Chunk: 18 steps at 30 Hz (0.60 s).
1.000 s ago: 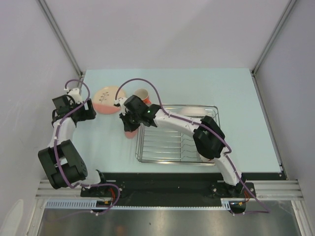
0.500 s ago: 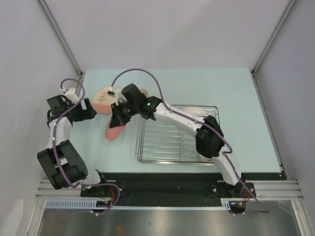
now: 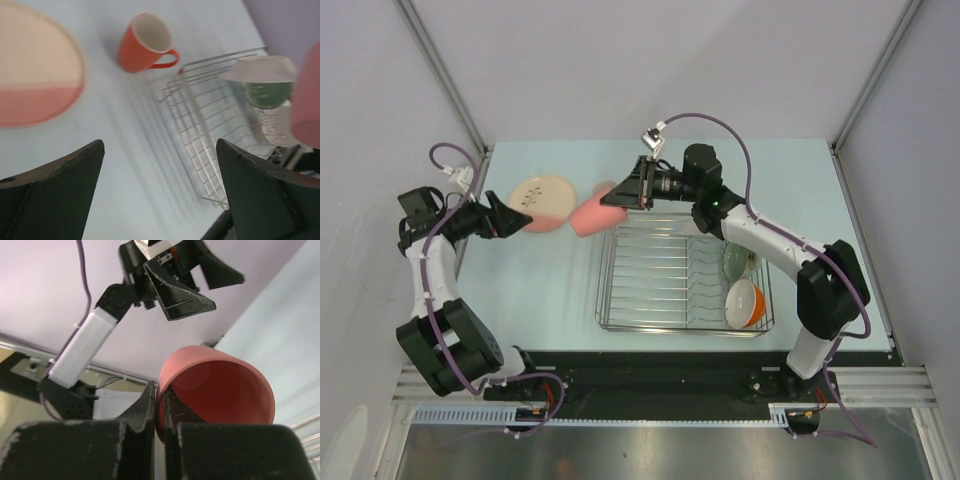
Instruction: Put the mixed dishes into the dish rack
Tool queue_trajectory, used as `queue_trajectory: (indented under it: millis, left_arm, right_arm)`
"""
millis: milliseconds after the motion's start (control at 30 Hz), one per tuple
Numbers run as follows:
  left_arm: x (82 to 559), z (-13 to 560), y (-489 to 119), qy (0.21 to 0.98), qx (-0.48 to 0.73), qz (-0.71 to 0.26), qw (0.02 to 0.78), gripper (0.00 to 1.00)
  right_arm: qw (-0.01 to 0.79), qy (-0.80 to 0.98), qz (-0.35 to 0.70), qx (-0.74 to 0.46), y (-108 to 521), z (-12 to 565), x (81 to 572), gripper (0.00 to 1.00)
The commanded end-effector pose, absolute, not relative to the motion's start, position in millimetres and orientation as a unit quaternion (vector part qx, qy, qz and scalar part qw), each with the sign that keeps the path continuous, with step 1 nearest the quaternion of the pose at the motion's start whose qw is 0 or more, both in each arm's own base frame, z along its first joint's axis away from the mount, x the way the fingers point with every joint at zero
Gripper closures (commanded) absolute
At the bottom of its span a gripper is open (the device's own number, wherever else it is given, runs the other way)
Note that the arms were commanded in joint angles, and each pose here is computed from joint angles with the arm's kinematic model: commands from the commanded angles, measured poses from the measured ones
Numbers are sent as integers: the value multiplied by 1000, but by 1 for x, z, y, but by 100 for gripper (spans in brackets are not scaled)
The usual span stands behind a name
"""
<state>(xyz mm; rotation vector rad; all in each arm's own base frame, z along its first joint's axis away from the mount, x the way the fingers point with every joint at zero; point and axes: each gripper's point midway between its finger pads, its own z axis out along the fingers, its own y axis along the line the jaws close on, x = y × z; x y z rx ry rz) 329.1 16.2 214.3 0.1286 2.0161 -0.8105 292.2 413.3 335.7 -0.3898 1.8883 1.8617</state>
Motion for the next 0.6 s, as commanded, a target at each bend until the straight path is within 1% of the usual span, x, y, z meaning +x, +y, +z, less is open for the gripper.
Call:
queue_trajectory:
  millis: [0,33,100,133,167,267,567]
  left_arm:
    - [300,279,-26,724,132,-490,467,0]
    - [287,291,-37,703,118,-538,450,0]
    - [287,301,-39,676,146,-542,477,0]
    - [278,305,-45,677,112,-568,455,0]
    - [283,302,-43,668,129,-556,477,0]
    - [281,301,-50,662,124,-571,469,0]
    - [270,300,-75,658,164,-578,453,0]
  right_arm:
    - [188,621,748,-141,418,372,277,100]
    - [169,624,752,-127,421,366,279,100]
    - [171,612,762,-127,424,370,278,100]
    - [162,615,763,-117,427,364,282,100]
    - [161,613,765,-114,427,364,283,100]
    - [152,611,770,-105,431,354,290,100]
    - [118,606,783,-72,442,319,310,100]
